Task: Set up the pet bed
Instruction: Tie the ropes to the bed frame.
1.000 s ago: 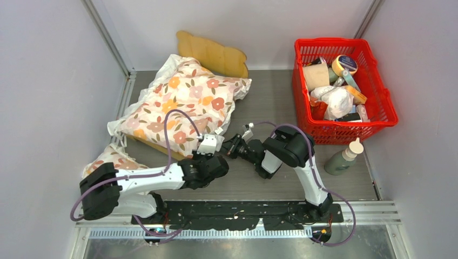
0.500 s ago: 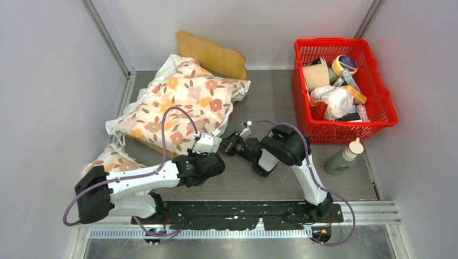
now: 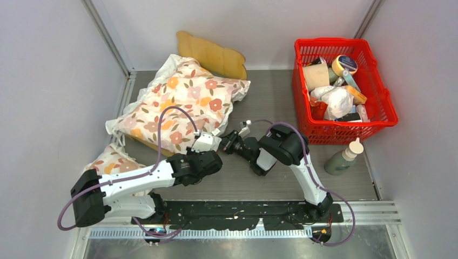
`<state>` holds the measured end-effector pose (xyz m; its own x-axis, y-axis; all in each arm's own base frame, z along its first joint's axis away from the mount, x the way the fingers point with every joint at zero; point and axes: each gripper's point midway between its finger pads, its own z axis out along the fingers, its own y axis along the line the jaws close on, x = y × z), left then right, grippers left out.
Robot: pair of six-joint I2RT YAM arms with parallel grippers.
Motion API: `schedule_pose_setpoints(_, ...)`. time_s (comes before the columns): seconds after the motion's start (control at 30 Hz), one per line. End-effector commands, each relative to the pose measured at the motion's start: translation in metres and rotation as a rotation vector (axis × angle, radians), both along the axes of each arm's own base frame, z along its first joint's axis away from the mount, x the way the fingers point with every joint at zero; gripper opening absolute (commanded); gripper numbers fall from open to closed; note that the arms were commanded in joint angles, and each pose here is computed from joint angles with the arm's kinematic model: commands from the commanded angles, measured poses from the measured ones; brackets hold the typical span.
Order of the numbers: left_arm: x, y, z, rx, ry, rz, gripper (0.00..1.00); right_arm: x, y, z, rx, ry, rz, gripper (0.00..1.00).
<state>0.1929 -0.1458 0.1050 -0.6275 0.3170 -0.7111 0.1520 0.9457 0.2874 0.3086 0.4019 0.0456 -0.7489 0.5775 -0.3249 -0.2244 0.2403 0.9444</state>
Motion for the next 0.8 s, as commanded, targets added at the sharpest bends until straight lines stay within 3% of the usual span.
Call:
schedule_pose_setpoints(0.0, 0.008, 0.000, 0.025, -0.022, -0.056, 0.005, 0.00, 0.011, -0.022, -0.005, 0.002, -0.058, -0.101, 0.06)
schedule_pose_setpoints(0.33, 0.012, 0.017, 0.028, 0.067, -0.062, 0.023, 0.00, 0.007, -0.022, -0.012, -0.017, -0.054, -0.090, 0.06)
schedule_pose_setpoints(0.5, 0.018, 0.021, 0.032, 0.069, -0.076, 0.039, 0.00, 0.003, -0.043, -0.031, -0.055, 0.010, -0.161, 0.06)
schedule_pose_setpoints(0.77, 0.025, 0.019, 0.030, 0.041, -0.081, 0.045, 0.00, -0.014, -0.044, -0.029, -0.099, -0.017, -0.145, 0.06)
